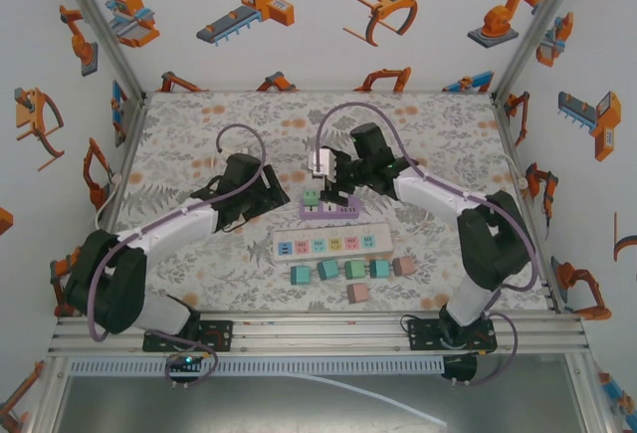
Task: Pull the plug off the socket
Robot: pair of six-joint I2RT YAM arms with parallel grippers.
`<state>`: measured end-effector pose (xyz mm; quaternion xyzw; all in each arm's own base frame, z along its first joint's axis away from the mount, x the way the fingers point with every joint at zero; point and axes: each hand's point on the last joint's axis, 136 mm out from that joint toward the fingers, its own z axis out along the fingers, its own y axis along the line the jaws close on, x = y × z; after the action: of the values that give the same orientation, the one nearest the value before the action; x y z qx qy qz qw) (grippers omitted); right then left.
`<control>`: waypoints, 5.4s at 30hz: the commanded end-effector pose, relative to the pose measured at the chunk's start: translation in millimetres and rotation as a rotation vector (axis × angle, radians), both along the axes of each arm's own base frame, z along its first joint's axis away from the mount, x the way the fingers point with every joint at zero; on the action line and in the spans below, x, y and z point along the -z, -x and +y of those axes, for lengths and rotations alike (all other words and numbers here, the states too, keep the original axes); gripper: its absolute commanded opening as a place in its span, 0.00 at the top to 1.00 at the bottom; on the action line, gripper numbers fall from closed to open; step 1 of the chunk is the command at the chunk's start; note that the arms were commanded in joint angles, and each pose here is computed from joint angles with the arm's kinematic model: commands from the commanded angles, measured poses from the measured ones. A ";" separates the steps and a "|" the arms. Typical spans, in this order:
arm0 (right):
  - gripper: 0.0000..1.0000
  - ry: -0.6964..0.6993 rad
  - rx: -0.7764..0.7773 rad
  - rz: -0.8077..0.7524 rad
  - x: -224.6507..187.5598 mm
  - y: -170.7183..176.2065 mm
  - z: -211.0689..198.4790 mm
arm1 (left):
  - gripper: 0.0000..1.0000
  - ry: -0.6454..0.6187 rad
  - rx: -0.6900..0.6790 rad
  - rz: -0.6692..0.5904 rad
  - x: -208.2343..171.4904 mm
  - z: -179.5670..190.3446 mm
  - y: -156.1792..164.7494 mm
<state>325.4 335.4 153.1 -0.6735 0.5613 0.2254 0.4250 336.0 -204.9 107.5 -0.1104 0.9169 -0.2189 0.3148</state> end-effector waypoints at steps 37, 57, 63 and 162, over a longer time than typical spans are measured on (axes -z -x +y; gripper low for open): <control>0.72 0.069 -0.162 0.110 27.3 13.6 32.1 | 0.39 -0.266 0.088 0.239 86.3 -22.9 1.8; 0.76 0.020 -0.151 0.116 5.6 11.6 30.3 | 0.40 -0.283 0.074 0.242 90.1 -17.7 8.3; 0.76 0.022 -0.142 0.108 3.5 10.0 29.1 | 0.40 -0.277 0.077 0.232 86.5 -17.0 9.6; 0.77 -0.528 1.473 1.146 97.7 193.7 -60.3 | 0.03 -0.338 1.741 -0.825 -98.6 -17.7 261.9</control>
<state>128.0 279.4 56.9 0.1529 0.9031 0.3165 0.2467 82.9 -223.8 210.1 0.7247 0.5329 -0.2524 0.3564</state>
